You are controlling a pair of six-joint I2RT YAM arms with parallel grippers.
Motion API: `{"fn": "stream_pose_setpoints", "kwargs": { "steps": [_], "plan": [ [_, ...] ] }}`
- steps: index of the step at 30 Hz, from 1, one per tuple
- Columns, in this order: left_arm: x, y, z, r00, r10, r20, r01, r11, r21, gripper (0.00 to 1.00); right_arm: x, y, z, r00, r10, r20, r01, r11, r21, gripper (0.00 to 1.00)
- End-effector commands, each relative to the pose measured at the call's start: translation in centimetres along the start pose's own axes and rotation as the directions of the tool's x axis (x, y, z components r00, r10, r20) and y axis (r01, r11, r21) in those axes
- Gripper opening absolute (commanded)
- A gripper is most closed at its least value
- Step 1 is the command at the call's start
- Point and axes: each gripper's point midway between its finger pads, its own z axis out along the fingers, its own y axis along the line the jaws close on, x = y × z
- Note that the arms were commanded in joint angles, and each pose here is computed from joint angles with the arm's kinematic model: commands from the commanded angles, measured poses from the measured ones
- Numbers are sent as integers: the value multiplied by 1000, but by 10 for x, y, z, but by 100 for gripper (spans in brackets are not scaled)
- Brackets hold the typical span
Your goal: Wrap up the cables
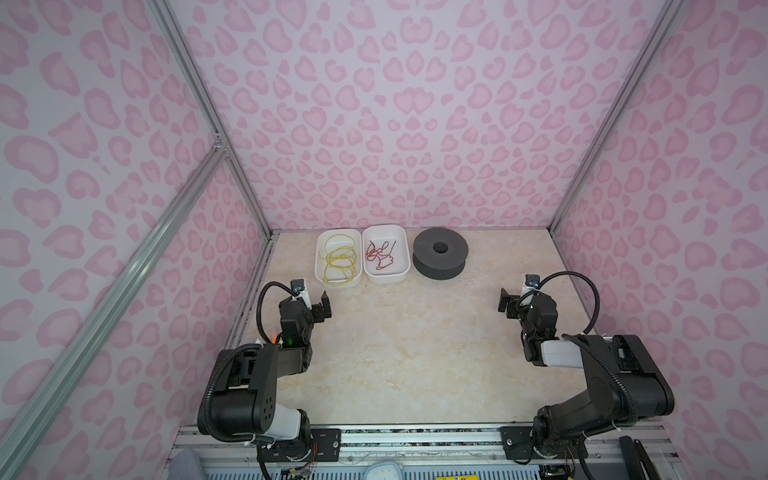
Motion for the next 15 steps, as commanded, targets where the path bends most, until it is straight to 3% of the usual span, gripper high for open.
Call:
{"fn": "stream_pose_setpoints", "kwargs": {
  "steps": [1,15],
  "plan": [
    [-13,-1,1,999,-4,46,4,1000,7,98,0,0,0,1000,-3,6,3,1000,2,100],
    [-13,-1,1,999,-6,47,5,1000,7,98,0,-3,0,1000,14,4,-14,1000,20,100]
  ]
}}
